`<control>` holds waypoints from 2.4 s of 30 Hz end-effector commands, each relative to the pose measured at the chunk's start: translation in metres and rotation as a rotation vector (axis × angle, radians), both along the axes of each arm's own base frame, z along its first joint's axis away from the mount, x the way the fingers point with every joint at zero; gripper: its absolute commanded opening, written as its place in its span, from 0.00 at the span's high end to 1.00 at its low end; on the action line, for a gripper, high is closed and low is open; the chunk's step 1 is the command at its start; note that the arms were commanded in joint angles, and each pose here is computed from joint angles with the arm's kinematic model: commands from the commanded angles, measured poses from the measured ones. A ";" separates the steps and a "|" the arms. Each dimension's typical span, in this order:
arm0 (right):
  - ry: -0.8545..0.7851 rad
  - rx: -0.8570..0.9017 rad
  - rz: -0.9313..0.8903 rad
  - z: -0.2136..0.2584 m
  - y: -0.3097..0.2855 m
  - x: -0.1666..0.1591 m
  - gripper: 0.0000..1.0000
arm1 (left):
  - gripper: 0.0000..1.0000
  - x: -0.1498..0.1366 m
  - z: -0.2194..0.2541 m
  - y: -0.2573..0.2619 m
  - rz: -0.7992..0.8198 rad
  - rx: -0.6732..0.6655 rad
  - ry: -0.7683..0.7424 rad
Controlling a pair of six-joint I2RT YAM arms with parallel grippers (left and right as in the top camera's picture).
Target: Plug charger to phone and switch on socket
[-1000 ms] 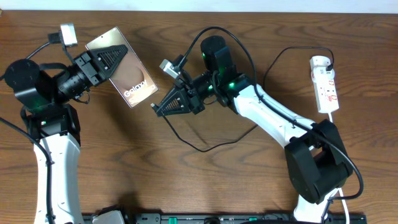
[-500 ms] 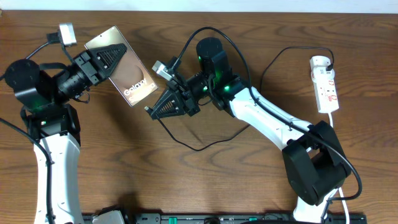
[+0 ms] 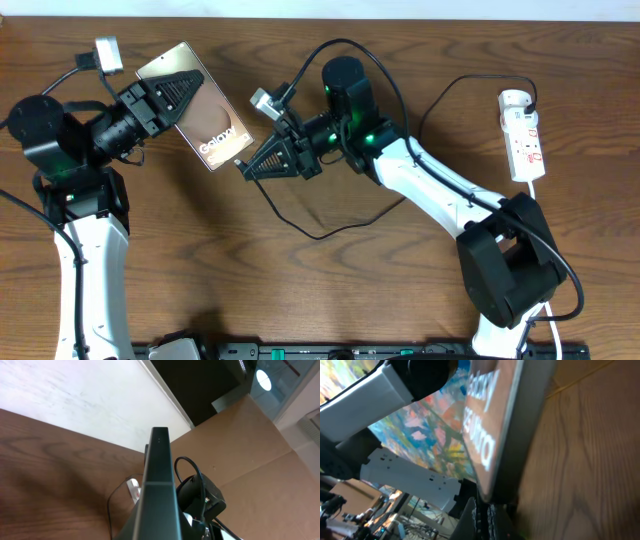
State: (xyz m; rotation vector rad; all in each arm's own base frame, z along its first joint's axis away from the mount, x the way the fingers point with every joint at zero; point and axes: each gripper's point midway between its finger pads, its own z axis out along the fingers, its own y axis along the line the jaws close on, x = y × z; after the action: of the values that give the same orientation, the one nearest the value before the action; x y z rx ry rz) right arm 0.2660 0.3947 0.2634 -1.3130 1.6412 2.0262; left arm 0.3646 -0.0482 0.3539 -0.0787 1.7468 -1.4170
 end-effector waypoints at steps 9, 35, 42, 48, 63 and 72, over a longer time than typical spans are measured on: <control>-0.025 0.013 -0.036 0.014 -0.003 0.006 0.99 | 0.93 -0.001 0.003 -0.001 0.002 0.001 -0.010; -0.030 0.019 -0.024 0.015 -0.004 0.005 0.99 | 0.93 0.005 -0.002 0.004 0.044 0.008 -0.012; -0.030 0.019 -0.025 0.015 -0.004 0.005 0.99 | 0.93 0.005 -0.006 0.004 0.043 0.012 -0.010; -0.030 0.019 -0.025 0.015 -0.004 0.005 0.99 | 0.93 0.004 -0.013 0.003 0.044 0.007 0.008; -0.031 0.019 -0.029 0.015 -0.004 0.005 0.99 | 0.93 0.008 -0.013 0.007 0.073 -0.036 0.052; -0.033 0.020 -0.028 0.015 -0.003 0.005 0.99 | 0.93 0.010 -0.013 0.009 0.087 -0.054 0.071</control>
State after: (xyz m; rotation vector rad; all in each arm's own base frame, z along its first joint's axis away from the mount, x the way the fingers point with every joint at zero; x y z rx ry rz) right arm 0.2709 0.3945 0.2636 -1.2955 1.6439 2.0074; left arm 0.3742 -0.0390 0.3357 -0.2280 1.7530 -1.4088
